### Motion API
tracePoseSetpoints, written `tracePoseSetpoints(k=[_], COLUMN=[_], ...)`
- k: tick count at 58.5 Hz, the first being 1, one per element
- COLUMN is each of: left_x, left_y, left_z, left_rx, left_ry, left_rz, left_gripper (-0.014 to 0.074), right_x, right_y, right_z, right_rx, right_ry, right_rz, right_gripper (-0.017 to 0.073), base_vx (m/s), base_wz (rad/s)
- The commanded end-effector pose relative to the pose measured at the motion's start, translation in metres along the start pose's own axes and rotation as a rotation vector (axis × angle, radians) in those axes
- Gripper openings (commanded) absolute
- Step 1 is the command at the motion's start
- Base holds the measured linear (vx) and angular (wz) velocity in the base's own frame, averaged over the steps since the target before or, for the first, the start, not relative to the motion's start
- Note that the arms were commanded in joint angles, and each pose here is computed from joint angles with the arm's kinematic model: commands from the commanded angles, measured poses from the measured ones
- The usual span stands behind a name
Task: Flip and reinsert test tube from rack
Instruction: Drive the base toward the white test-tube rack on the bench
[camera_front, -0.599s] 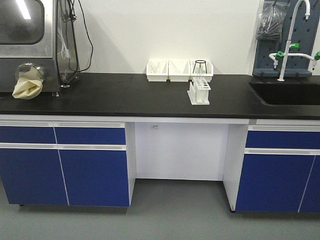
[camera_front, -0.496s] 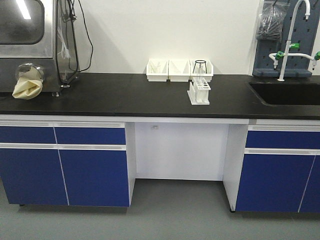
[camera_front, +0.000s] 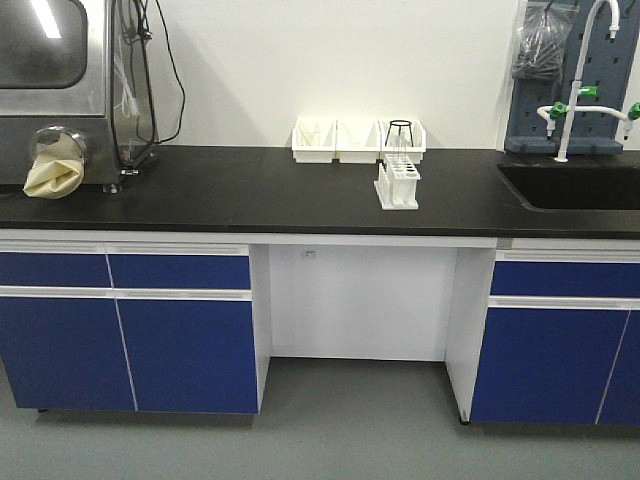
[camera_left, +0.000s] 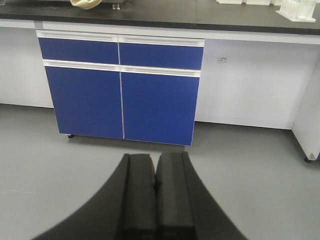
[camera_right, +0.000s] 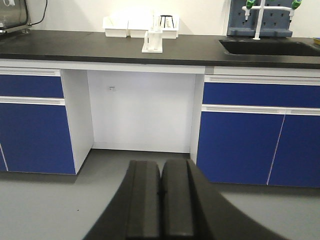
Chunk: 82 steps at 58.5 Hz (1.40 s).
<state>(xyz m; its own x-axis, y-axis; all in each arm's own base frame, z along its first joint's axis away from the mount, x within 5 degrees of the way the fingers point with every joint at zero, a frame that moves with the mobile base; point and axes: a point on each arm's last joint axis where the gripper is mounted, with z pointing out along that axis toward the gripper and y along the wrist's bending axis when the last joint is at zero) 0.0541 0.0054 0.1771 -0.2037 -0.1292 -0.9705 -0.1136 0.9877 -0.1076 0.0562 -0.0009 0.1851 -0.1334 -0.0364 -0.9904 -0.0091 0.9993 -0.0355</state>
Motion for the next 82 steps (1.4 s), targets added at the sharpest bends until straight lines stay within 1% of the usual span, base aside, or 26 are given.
tracePoseSetpoints(k=[1, 40, 82], left_x=[-0.0081, -0.0081, -0.0081], left_y=[-0.0018, -0.0018, -0.0018], left_z=[-0.0011, -0.0011, -0.0011], left_rx=[0.023, 0.023, 0.023], left_ry=[-0.095, -0.095, -0.095], left_rz=[-0.003, -0.003, -0.003], left_gripper=[-0.0007, -0.0007, -0.0007], right_x=[-0.0072, -0.0075, -0.0075], right_y=[0.0005, 0.0005, 0.0005], right_z=[-0.0010, -0.0010, -0.0010], right_rx=[-0.003, -0.003, -0.003], right_ry=[-0.088, -0.091, -0.091], right_rz=[-0.007, -0.007, -0.007], right_gripper=[-0.0012, -0.0012, -0.0012], base_vx=[0.00, 0.06, 0.25], base_wz=[0.00, -0.02, 0.00])
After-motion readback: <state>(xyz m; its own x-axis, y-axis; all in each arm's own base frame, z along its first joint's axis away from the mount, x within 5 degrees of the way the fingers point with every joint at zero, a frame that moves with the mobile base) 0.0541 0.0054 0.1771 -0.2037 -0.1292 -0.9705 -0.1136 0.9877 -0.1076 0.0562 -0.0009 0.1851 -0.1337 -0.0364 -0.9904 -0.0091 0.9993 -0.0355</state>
